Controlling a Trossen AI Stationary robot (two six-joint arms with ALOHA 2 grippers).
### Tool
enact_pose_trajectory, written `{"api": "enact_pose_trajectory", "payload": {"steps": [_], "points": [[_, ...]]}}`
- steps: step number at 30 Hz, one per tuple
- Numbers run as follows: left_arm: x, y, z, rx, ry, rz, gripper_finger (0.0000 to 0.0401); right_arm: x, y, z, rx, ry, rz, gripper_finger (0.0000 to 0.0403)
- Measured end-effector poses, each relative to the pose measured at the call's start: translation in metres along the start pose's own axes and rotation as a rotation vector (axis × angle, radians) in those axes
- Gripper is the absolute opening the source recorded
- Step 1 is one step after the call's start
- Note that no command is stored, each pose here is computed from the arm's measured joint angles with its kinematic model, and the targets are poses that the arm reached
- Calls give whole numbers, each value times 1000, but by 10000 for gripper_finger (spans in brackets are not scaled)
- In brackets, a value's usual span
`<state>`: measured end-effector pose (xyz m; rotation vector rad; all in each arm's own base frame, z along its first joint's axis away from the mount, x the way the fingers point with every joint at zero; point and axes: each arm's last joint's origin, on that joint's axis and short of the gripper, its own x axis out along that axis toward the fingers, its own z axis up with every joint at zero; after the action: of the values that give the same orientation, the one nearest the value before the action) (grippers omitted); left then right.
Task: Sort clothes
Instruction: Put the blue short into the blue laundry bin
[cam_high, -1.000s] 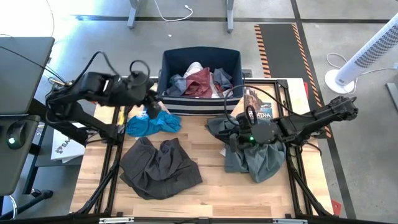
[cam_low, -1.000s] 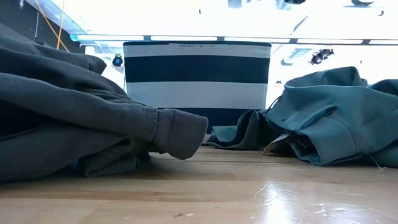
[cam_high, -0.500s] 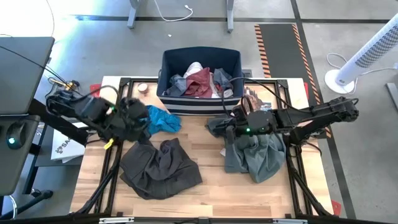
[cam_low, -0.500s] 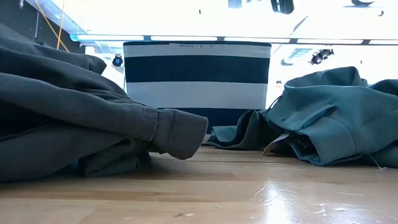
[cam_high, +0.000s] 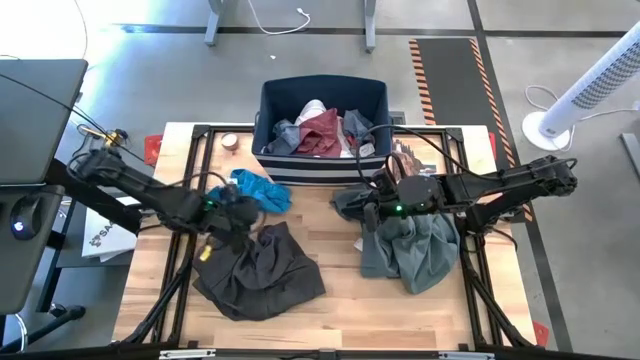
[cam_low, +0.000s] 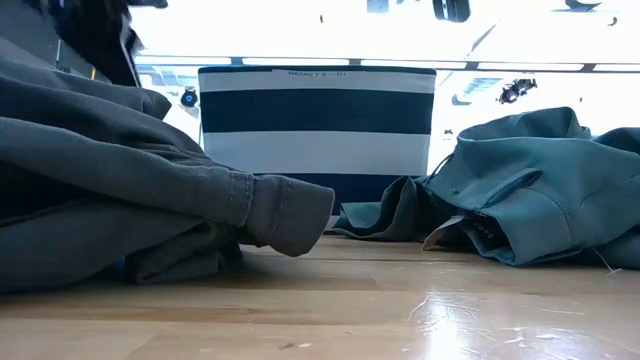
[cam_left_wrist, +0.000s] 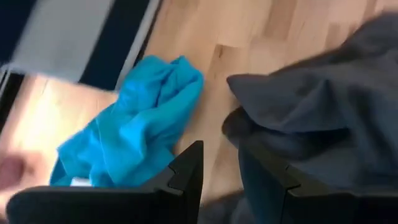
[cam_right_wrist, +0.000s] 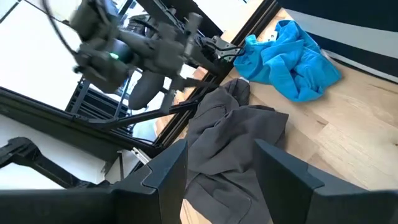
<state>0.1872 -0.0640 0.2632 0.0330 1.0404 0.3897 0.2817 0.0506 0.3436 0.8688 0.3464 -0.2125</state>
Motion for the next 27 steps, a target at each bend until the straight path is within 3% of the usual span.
{"api": "enact_pose_trajectory", "payload": {"steps": [8, 14, 21, 27], "points": [[41, -1, 5, 329, 81, 148, 97, -1, 2, -3, 15, 9, 7, 178], [72, 1, 14, 493, 197, 6, 97, -2, 6, -8, 5, 28, 22, 178], [102, 9, 26, 654, 217, 37, 97, -4, 10, -15, 7, 49, 38, 178], [129, 10, 22, 826, 329, 15, 97, -6, 13, -19, 25, 62, 48, 178]]}}
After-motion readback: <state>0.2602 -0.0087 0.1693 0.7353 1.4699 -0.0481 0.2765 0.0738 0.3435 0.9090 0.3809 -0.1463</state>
